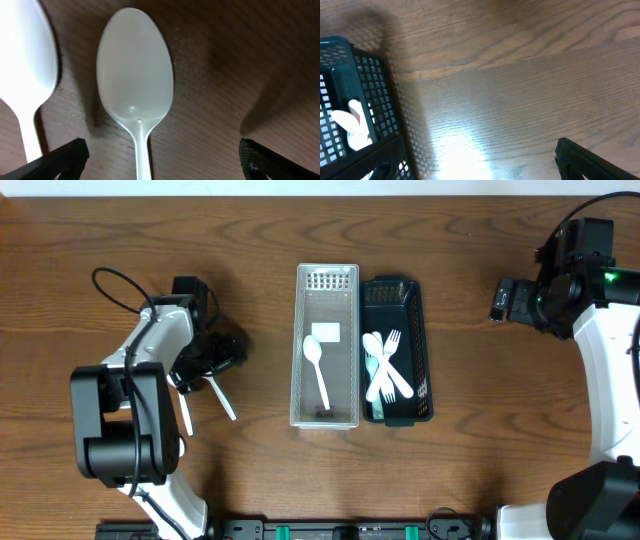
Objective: Pack container
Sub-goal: 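Move the left gripper to the next white spoon and grasp it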
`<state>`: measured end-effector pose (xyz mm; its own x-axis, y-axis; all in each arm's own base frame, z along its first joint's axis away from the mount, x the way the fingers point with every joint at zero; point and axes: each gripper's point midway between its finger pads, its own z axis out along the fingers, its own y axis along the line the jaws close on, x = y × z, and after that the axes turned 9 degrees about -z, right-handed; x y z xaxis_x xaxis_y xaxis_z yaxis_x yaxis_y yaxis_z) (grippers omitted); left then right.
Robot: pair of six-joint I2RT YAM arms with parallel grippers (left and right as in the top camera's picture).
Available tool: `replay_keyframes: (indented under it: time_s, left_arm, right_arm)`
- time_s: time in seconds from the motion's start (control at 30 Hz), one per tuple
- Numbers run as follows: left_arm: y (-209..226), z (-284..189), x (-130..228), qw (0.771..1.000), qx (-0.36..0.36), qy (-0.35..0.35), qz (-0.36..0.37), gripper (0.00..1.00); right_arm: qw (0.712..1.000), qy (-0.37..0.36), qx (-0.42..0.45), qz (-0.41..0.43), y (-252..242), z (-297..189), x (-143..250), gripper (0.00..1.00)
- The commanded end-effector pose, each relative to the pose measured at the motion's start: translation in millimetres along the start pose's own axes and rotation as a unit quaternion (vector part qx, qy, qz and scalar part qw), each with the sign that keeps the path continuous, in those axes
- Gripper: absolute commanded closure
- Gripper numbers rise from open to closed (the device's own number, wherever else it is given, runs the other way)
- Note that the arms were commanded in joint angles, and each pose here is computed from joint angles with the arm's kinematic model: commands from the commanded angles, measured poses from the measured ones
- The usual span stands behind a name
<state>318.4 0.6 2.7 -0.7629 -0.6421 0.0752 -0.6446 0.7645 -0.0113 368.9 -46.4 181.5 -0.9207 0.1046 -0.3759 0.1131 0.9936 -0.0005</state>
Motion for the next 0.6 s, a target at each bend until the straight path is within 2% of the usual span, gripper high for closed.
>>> replay_keyframes:
  time_s: [0.0, 0.2, 0.37, 0.43, 0.57]
  left_arm:
    - [-2, 5, 2, 0.999, 0.005, 0.012, 0.032, 0.01]
    - [1, 14, 5, 0.999, 0.0, 0.02, 0.041, 0.0]
    - [6, 21, 10, 0.999, -0.004, 0.025, 0.04, 0.04]
    - [7, 23, 11, 0.999, -0.005, 0.027, 0.04, 0.08]
    - [8, 23, 13, 0.999, -0.008, 0.03, 0.039, 0.29]
  right_arm:
    - [1.0, 0.0, -0.001, -0.006, 0, 0, 0, 0.01]
    - [1.0, 0.0, -0.001, -0.006, 0, 0, 0, 0.01]
    - [1.0, 0.0, -0.001, -0.006, 0, 0, 0, 0.01]
    - [1.0, 0.0, -0.001, -0.006, 0, 0, 0, 0.01]
    - [1.0, 0.0, -0.001, -0.006, 0, 0, 0, 0.01]
